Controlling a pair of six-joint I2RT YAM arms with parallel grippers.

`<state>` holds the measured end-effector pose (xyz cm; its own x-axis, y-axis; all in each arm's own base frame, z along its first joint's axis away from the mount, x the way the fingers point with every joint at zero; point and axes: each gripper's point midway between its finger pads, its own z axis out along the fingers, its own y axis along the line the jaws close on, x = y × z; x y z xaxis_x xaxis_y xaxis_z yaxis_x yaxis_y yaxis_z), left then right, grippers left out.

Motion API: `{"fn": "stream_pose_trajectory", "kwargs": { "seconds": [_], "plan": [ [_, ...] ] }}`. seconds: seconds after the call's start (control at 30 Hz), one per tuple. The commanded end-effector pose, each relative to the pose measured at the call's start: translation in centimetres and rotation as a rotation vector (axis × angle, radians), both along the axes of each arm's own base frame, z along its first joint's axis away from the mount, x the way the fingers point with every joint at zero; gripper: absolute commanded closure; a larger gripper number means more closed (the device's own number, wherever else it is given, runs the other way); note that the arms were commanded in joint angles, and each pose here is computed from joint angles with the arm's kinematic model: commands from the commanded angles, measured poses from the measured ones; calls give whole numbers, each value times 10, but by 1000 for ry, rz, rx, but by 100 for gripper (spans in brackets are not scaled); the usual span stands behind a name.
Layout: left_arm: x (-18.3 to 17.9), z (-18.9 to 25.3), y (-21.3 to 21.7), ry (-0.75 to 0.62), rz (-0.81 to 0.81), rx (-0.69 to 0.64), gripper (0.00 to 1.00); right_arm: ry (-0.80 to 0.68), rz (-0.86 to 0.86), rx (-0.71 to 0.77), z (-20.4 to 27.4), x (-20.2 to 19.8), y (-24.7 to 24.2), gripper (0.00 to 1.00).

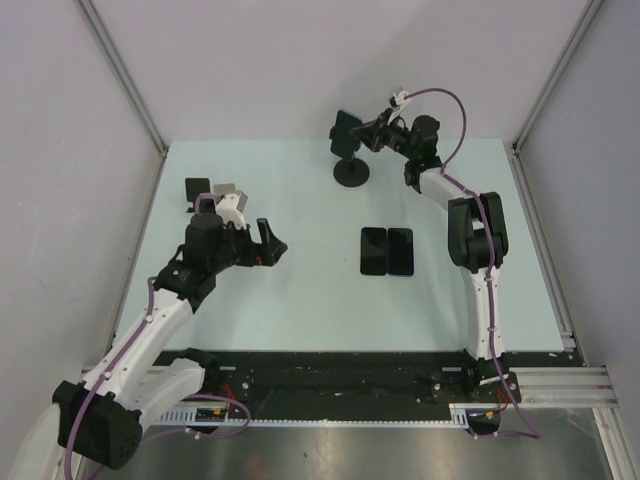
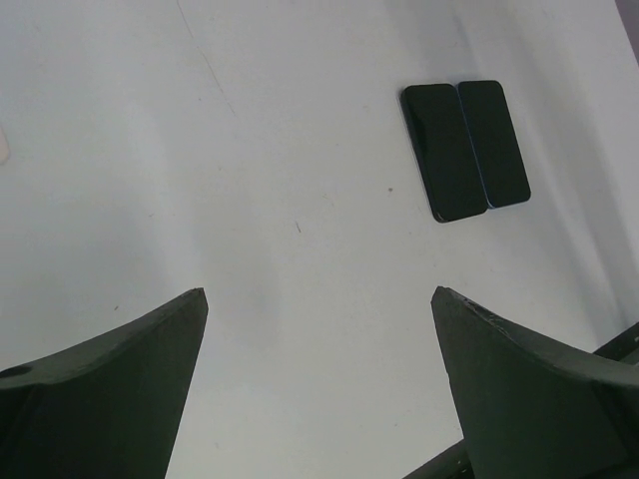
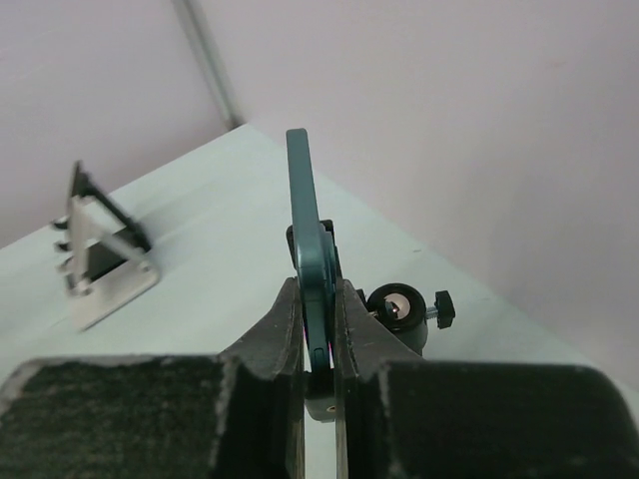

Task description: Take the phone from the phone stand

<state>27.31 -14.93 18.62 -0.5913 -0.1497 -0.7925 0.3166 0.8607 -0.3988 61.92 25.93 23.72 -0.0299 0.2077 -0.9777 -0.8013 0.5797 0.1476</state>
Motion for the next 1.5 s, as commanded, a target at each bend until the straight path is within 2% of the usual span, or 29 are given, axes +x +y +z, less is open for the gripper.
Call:
{"fn": "stream_pose_trajectory", "kwargs": {
  "seconds": [0.0,0.07,0.1,0.17,0.2,0.37,0.57,0.83,0.97,1.0,1.1,1.13,1.2,1.23,1.27,1.3,1.37,1.4,1.47],
  "plan": [
    [12,29,5,-119,8,47,0,-81,233,68,75,-88,55,100],
    [17,32,8,-136,18,72,0,-97,288,91,92,-117,66,100],
    [20,34,9,-151,15,88,0,-34,306,98,76,-127,69,100],
    [24,37,11,-168,24,103,0,-36,355,117,86,-154,77,100],
    [27,40,11,-185,22,109,0,22,372,125,74,-165,80,100],
    [37,44,8,-224,14,120,0,59,471,123,82,-219,94,100],
    [41,43,-3,-255,-48,108,0,141,547,72,61,-260,101,100],
    [24,44,-16,-320,-177,91,2,218,626,-21,34,-306,106,98],
    [21,47,-16,-360,-197,103,0,250,581,-87,22,-310,101,82],
    [21,46,-15,-363,-195,103,0,258,545,-118,15,-307,98,72],
    [19,49,-19,-378,-216,89,0,258,485,-166,12,-305,90,57],
    [19,48,-22,-378,-234,81,0,252,477,-172,15,-306,88,49],
    [17,49,-26,-383,-257,71,0,272,456,-187,12,-306,85,41],
    [16,51,-27,-390,-267,68,0,259,453,-186,20,-310,84,33],
    [13,52,-31,-396,-290,58,0,274,443,-196,18,-312,82,28],
    [12,53,-32,-400,-299,55,0,276,391,-204,19,-308,80,23],
    [10,59,-32,-419,-307,52,0,251,346,-225,30,-315,79,9],
    [10,60,-31,-423,-300,54,0,252,220,-232,32,-301,73,5],
    [12,66,-26,-438,-261,53,0,285,97,-230,35,-300,70,0]
  ]
}}
